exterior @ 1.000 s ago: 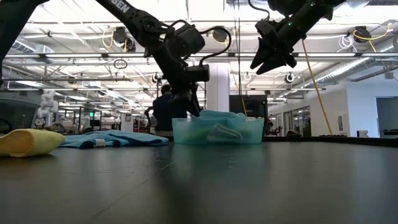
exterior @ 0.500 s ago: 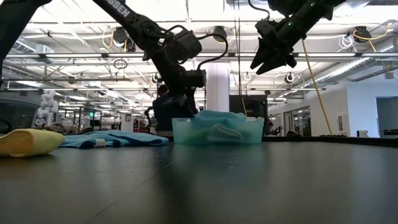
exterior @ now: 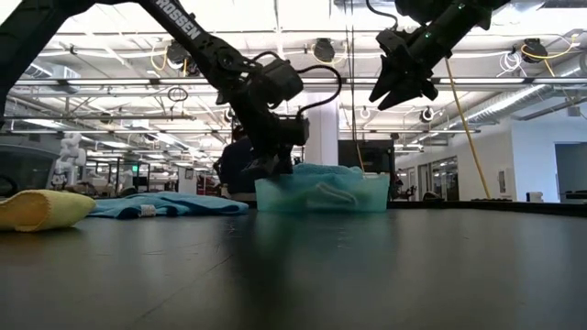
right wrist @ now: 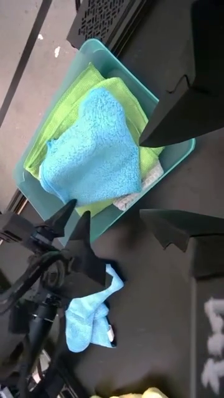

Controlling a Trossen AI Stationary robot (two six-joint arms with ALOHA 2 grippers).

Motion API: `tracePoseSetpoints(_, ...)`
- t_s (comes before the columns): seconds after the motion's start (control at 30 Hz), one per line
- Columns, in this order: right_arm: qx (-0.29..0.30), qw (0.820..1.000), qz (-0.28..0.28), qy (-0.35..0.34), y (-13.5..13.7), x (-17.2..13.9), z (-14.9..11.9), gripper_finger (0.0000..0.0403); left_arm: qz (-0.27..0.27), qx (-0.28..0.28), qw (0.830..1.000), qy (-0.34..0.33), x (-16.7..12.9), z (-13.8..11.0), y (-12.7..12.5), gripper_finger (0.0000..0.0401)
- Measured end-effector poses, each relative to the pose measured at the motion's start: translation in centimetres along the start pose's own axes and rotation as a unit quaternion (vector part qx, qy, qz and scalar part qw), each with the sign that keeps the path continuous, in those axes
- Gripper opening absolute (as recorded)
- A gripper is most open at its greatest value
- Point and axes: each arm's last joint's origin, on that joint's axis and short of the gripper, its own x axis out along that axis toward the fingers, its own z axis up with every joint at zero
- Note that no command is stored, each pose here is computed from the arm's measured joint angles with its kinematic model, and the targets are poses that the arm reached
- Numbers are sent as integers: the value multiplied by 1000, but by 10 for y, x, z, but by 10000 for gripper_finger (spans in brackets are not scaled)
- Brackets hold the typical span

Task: Fold microfiber towels
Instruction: Put the blue microfiber towel into the blue bin

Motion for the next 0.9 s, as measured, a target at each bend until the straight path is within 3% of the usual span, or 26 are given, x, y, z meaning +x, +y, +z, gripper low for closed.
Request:
tracePoseSetpoints(0.37, 5, 1000, 0, 2, 0, 0, 0, 164, 100, -12, 994, 35, 0, 6, 8, 147)
tracePoseSetpoints(0.67, 2, 1000, -1, 1, 0, 0, 0, 164, 37, -26, 999, 14, 1, 4, 0, 147)
tracePoseSetpoints(0.9, 1, 1000, -1, 0, 0, 0, 0, 164, 21, -20, 1000, 11, 3, -1, 1, 147)
